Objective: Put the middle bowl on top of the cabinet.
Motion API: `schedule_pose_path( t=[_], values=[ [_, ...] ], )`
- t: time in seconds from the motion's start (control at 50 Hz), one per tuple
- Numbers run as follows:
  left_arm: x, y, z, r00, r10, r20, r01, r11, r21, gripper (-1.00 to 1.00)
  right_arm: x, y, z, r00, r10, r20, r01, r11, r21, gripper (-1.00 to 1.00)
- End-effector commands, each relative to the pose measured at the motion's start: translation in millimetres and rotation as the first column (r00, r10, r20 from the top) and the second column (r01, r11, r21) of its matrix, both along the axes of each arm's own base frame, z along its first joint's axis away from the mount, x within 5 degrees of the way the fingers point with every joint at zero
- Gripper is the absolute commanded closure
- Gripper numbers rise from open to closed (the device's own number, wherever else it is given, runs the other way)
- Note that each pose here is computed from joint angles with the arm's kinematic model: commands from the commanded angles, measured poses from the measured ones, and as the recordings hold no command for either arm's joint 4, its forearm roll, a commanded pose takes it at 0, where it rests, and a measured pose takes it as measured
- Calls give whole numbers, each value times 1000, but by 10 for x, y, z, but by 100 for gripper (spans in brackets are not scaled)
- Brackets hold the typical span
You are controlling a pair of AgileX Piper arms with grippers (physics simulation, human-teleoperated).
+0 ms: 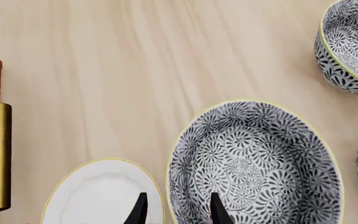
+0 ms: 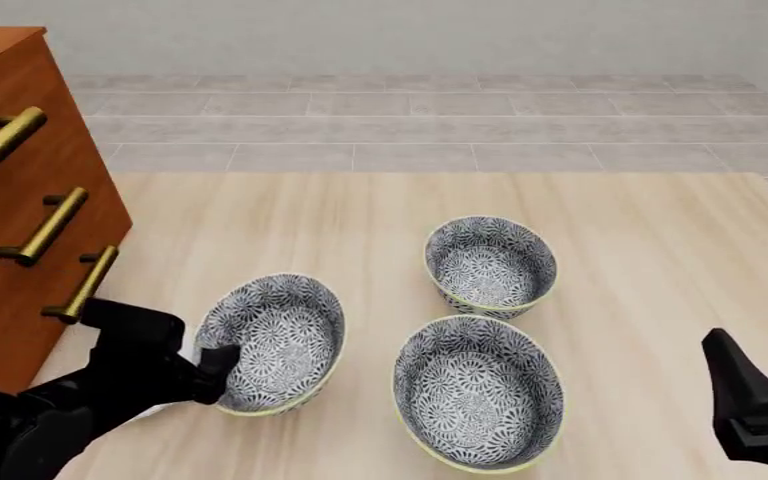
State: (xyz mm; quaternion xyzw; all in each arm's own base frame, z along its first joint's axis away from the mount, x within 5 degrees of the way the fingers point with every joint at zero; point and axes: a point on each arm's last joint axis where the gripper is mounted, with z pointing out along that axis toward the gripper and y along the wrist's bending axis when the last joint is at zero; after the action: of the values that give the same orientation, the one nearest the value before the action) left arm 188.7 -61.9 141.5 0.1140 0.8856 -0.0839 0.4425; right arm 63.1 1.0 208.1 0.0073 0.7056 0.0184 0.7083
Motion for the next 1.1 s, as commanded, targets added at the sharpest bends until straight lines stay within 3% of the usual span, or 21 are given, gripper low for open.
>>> schedule_pose_path(
  t=[0.02,0.3,0.32,0.72,1.1],
  values=[
    [-8,6,-64,1000,-3,-12,3,1000,8,-100,15,0,3,1000,0,-2,0,1000,1,-100],
    [-21,19,-38,1000,-2,0,2,1000,9,-100,14,-2,3,1000,-3,-1,3,1000,4,-100],
    [-22,17,-35,1000,-3,1,3,1000,8,100,14,-2,3,1000,-3,-2,3,1000,3,-100],
    [-44,38,30,1000,0,23,0,1000,7,100,2,-1,-1,1000,-1,-2,1,1000,3,-100],
    [-158,54,380,996,12,92,-8,999,-47,100,73,5,19,1000,5,-2,-5,1000,-5,-100]
  ],
)
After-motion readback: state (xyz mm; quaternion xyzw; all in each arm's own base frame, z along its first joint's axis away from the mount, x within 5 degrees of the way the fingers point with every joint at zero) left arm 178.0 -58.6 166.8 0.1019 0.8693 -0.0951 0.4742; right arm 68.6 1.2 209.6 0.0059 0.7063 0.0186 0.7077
